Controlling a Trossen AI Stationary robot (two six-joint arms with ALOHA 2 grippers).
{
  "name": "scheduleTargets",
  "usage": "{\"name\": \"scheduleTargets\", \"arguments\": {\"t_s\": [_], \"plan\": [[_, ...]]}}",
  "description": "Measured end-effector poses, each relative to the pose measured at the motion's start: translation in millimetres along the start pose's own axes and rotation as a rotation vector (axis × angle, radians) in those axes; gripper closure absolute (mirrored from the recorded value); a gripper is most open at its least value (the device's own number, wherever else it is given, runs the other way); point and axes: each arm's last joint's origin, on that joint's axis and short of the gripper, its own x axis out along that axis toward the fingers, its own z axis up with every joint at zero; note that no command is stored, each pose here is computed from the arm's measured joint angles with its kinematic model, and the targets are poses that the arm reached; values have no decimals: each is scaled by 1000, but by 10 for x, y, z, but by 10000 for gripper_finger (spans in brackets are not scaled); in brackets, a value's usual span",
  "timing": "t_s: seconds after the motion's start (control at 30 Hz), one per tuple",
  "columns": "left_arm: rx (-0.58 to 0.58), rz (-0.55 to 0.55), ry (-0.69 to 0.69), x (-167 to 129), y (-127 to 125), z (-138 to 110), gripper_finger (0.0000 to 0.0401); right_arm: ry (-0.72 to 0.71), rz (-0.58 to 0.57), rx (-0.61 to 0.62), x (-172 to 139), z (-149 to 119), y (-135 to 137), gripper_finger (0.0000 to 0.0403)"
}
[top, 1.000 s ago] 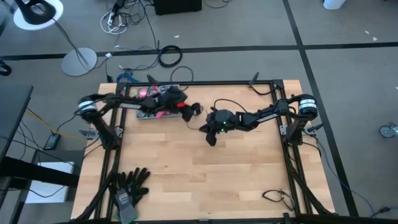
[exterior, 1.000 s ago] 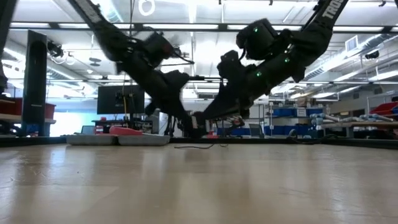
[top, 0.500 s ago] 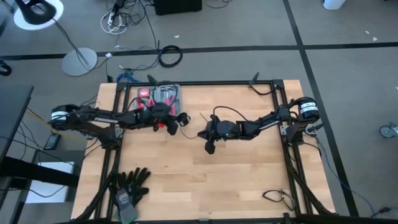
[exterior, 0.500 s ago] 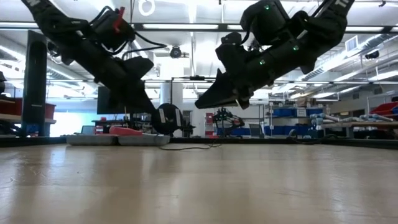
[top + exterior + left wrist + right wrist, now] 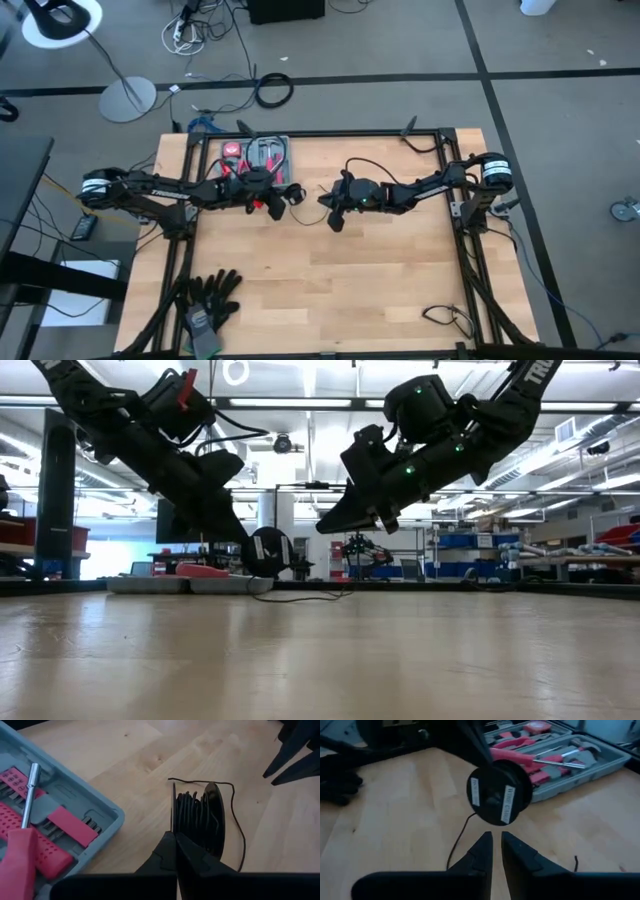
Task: Coil cords
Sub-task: Coil the black wire onto the spool
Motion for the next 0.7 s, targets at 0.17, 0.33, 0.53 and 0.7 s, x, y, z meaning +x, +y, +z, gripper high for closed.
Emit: {"name": "scheduleTargets", "arguments": {"t_s": [0.17,0.33,0.53,0.7], "plan": [[12,-1,-2,0,-1,2,401,23,2,-27,59,-76,-21,338],[33,-1,-1,0,-1,1,401,34,0,-29,178,-226,-34,297],[90,3,5,0,2,-5,401,-12,-4,-63,298,-279,-77,258],[100,5,10,1,5,-9,401,-12,-21,-121,419,-240,-121,255]]}}
